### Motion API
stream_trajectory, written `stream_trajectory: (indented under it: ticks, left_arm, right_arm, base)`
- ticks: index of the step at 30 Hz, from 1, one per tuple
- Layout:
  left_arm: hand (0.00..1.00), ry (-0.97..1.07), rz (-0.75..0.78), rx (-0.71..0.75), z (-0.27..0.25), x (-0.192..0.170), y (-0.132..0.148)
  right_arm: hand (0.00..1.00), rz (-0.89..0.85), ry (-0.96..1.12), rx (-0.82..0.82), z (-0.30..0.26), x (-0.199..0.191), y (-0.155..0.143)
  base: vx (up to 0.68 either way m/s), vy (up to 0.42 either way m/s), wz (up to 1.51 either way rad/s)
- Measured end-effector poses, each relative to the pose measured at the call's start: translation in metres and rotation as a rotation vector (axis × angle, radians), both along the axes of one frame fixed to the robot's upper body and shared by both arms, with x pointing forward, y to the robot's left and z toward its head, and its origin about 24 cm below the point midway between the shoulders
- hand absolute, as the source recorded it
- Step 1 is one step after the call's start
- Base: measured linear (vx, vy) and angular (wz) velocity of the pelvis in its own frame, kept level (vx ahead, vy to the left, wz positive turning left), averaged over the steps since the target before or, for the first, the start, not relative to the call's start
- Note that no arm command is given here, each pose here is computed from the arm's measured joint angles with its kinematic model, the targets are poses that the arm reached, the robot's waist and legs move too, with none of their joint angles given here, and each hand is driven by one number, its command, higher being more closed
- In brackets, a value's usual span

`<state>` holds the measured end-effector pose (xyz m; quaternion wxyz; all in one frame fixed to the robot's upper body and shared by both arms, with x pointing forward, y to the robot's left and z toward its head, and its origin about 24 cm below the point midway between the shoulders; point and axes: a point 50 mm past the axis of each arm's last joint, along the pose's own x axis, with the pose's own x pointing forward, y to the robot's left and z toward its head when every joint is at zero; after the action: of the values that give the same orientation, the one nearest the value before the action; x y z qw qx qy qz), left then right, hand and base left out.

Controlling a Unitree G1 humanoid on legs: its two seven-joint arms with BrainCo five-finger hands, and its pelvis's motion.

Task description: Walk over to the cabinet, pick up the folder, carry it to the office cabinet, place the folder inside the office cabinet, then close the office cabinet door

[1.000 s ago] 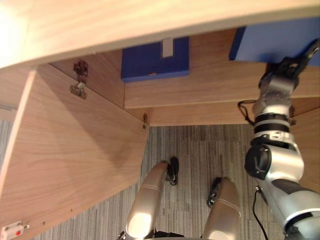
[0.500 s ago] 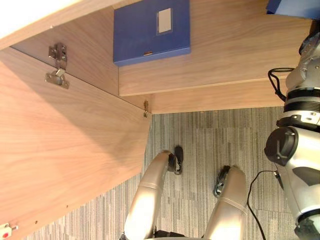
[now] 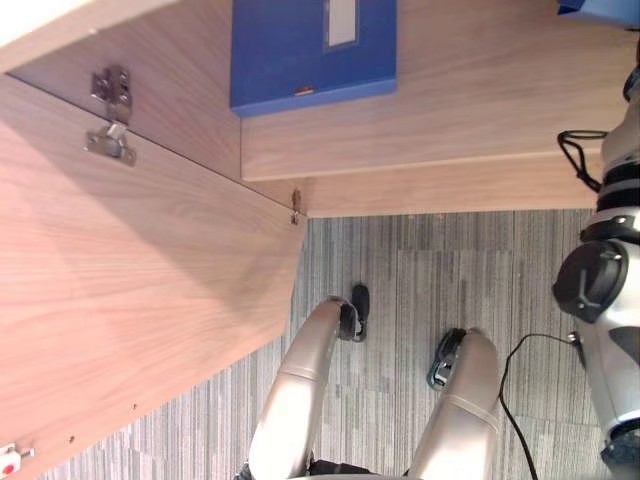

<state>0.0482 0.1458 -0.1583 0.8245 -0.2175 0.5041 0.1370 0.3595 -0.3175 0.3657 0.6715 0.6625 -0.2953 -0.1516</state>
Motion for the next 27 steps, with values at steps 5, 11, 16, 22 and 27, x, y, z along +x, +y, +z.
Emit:
stream_trajectory:
  ticks: [5, 11, 16, 22, 27]
  left_arm:
    - [0.0, 0.015, -0.023, -0.02, 0.0, -0.002, -0.004]
    - [0.0, 0.015, -0.026, -0.019, 0.001, -0.002, -0.003]
    - [0.0, 0.014, -0.025, -0.02, 0.001, -0.001, -0.003]
    - [0.0, 0.022, -0.015, -0.019, 0.0, -0.002, -0.002]
    - [0.0, 0.024, -0.009, -0.019, 0.0, -0.003, -0.001]
  right_arm:
    - [1.0, 0.002, 0.096, -0.157, 0.005, 0.006, 0.009]
    - [0.0, 0.004, 0.222, -0.307, -0.004, 0.015, 0.018]
    - [0.0, 0.008, 0.212, -0.315, -0.003, 0.015, 0.019]
    - [0.0, 0.008, 0.182, -0.341, 0.0, 0.015, 0.02]
    - [0.0, -0.009, 0.22, -0.514, 0.001, 0.018, 0.028]
  base:
    - [0.04, -0.046, 0.01]
    - [0.02, -0.028, -0.01]
    - [0.01, -0.021, -0.01]
    - [0.02, -0.039, -0.01]
    - [0.02, -0.041, -0.03]
